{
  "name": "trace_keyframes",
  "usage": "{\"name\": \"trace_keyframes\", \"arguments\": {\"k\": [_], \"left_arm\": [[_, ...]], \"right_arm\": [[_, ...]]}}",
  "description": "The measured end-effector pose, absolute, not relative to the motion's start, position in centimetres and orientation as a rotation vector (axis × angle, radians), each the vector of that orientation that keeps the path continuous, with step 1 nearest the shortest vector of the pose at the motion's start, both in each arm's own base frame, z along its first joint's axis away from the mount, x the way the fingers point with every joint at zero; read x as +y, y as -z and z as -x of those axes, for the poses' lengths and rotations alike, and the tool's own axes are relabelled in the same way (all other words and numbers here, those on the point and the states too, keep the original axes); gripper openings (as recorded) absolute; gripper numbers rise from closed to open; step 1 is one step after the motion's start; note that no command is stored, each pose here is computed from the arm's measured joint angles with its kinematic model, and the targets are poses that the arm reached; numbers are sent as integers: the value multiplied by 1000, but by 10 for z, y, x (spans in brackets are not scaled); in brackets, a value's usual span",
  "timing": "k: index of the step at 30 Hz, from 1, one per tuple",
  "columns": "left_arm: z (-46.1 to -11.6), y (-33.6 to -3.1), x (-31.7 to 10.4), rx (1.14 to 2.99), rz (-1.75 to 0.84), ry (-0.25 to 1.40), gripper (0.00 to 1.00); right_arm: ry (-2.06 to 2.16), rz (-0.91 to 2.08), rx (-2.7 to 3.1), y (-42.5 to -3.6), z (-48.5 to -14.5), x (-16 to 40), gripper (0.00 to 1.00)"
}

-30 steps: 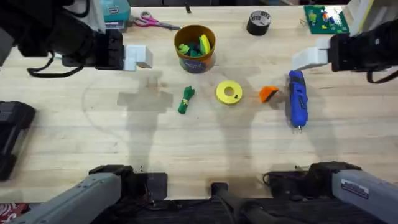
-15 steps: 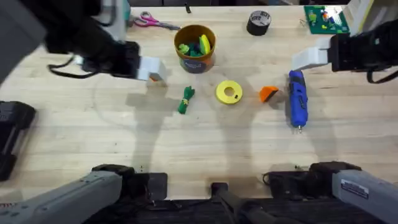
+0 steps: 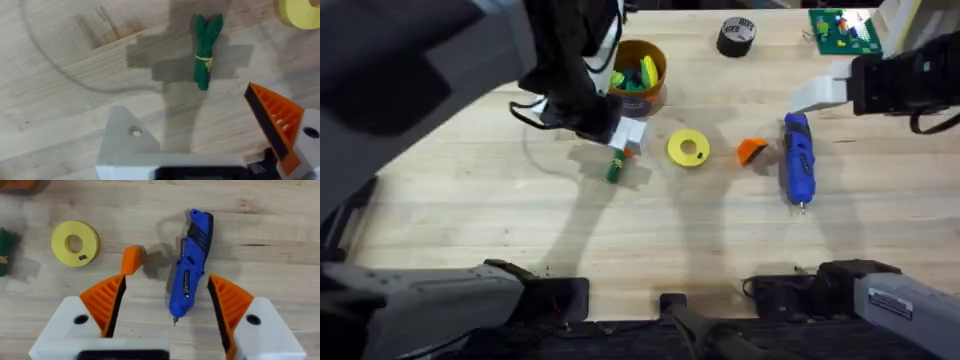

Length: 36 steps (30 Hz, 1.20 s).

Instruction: Pick up the gripper from the table and insert it into the empty holder that is missing its gripper. Then pick up a screw, insert it into the mounting hole, and use the screwdriver to tighten it. Finally, clean up the table by picking up the vegetable and placing it into the bucket.

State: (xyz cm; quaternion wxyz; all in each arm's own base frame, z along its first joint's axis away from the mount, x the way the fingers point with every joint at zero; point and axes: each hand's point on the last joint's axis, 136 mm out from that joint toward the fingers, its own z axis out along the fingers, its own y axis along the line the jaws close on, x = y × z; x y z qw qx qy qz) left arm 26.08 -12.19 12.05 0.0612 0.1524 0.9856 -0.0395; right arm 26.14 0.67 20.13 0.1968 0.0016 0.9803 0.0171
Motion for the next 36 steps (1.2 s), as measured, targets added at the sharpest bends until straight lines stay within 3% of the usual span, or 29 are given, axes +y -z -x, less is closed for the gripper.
{"name": "trace_keyframes", "arguments": {"k": [17, 22, 26, 28, 29, 32, 34, 36], "left_arm": [[-271, -31, -138, 3125, -487, 168, 985], [-270, -25, -141, 3139, -500, 193, 965], [-270, -26, -145, 3134, -515, 224, 801], [-268, -26, -149, 3132, -526, 252, 582], [-267, -27, -152, 3133, -528, 277, 412], [-264, -29, -160, 3129, -543, 335, 106], [-264, -30, -162, 3127, -548, 345, 13], [-263, -30, -162, 3127, -549, 350, 4]], "right_arm": [[-48, -5, 2745, -201, -261, 7, 997], [-48, -5, 2745, -201, -261, 7, 997], [-48, -5, 2745, -201, -261, 7, 997], [-48, -5, 2745, -201, -261, 7, 997], [-48, -5, 2745, -201, -261, 7, 997], [-48, -5, 2745, -201, -261, 7, 997], [-48, -5, 2745, -201, -261, 7, 997], [-48, -5, 2745, -201, -261, 7, 997]]}}
